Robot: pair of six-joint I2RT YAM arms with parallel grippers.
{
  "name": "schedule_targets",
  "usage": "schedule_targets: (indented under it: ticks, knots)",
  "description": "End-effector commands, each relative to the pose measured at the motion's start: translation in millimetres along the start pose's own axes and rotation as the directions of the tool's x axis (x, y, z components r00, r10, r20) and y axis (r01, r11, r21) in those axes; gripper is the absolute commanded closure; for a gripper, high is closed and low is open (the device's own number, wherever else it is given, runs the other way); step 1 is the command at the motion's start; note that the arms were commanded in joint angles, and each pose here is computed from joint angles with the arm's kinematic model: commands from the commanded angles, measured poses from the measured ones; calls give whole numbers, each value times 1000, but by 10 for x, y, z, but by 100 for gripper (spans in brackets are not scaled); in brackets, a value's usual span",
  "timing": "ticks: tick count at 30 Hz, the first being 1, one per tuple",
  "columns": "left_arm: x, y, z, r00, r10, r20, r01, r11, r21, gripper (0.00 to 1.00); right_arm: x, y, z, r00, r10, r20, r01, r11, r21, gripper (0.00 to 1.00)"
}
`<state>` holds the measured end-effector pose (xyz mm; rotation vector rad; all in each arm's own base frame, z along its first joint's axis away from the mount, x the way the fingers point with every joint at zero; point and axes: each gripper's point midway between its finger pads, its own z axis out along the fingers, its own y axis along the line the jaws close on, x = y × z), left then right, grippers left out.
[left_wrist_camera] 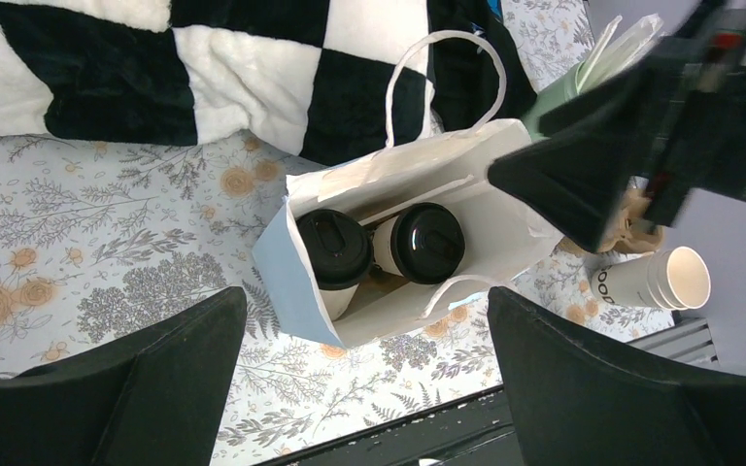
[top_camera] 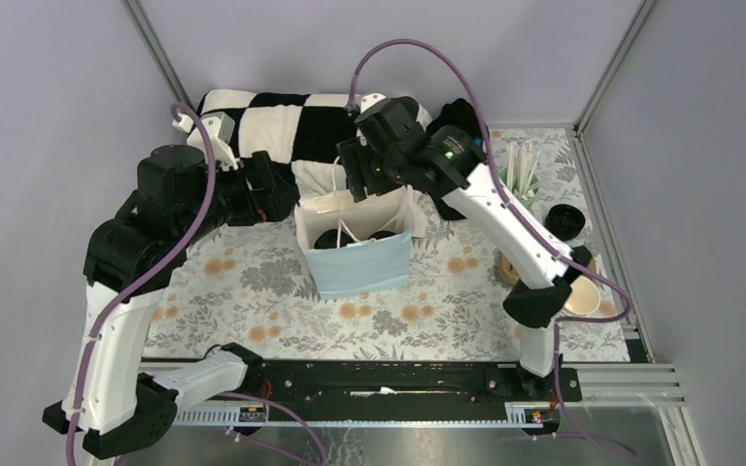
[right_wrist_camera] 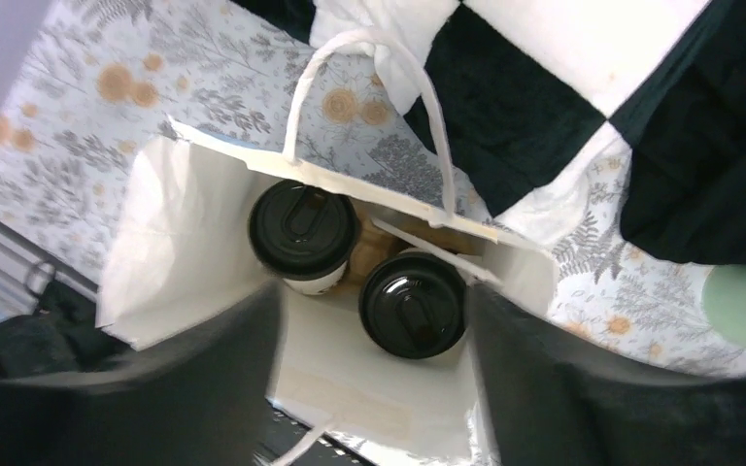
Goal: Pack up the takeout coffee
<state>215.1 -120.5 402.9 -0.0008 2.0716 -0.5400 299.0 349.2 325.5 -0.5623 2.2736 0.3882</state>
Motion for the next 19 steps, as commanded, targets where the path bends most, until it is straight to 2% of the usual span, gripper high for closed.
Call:
schedule_targets:
  ticks: [1,2,3,11,17,19]
  knots:
    - [-156,-14,-116,997,-1,75,1,1000,6,2,-349,-178,-723,980,47,196,-46,999,-11,11]
    - [-177,-15,-121,996,-4,85,4,1000,5,1,-377,-204,-826,973,55,225,-53,998,-16,2]
    - [-202,-24,-131,995,-10,97,9,1000,9,1,-400,-231,-933,965,62,255,-58,998,-22,1]
    - [-484,-143,-252,975,-44,218,32,998,61,1,-539,-759,-1600,890,113,441,-188,974,129,0]
    - [-616,-156,-288,964,-63,258,50,997,57,1,-586,-912,-1987,810,144,568,-239,966,96,0]
    - [-650,-164,-300,961,-66,268,52,997,57,1,-569,-919,-2053,806,140,575,-230,969,87,0]
